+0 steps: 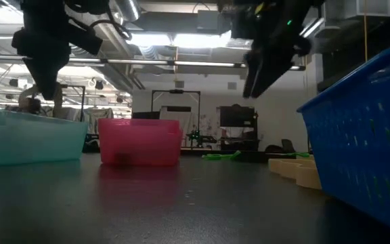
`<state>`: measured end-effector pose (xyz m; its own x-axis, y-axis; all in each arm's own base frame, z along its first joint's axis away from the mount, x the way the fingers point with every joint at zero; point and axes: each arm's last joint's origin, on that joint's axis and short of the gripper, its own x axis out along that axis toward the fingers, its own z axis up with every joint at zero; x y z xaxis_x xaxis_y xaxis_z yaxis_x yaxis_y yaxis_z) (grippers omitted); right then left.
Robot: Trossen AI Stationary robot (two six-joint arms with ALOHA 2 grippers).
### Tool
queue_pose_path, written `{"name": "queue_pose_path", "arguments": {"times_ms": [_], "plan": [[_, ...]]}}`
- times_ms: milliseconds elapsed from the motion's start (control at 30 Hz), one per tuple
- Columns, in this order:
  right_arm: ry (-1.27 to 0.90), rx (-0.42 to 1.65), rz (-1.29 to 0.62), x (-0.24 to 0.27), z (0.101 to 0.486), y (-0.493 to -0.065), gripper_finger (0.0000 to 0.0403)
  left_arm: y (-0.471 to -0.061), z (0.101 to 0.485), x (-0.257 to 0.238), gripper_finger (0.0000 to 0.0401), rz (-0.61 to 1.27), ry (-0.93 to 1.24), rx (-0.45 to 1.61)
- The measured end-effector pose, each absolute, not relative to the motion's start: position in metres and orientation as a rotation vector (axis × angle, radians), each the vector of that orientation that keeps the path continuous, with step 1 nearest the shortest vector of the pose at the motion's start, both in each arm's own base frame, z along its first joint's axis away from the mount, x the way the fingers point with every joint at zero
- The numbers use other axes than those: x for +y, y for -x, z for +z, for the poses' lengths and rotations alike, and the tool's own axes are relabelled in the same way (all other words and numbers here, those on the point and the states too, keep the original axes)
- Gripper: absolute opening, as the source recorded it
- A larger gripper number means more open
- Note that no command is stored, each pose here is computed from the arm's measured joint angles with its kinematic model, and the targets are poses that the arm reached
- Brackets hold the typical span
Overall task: Sort rubber bands into baskets
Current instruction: Put the light yellow rubber band into the light blue bin, then put the black rubber band into the pink bin
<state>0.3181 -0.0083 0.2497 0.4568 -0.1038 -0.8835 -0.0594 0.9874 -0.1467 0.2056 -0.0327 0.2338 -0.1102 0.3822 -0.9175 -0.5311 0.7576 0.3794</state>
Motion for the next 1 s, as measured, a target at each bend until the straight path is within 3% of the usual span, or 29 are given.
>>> {"name": "queue_pose_path", "arguments": {"times_ms": [267, 600, 1000], "plan": [[-0.014, 1.188, -0.206, -0.055, 0.217, -0.329, 0.0232, -0.215, 0.232, -0.035, 0.0133, 0.703, 0.14, 1.424], [-0.145, 1.307, -0.248, -0.087, 0.176, -0.335, 0.0232, -0.219, 0.232, -0.036, 0.0131, 0.689, 0.158, 1.389], [-0.118, 1.37, -0.265, -0.09, 0.15, -0.341, 0.0227, -0.219, 0.232, -0.036, 0.0131, 0.691, 0.16, 1.387]]}}
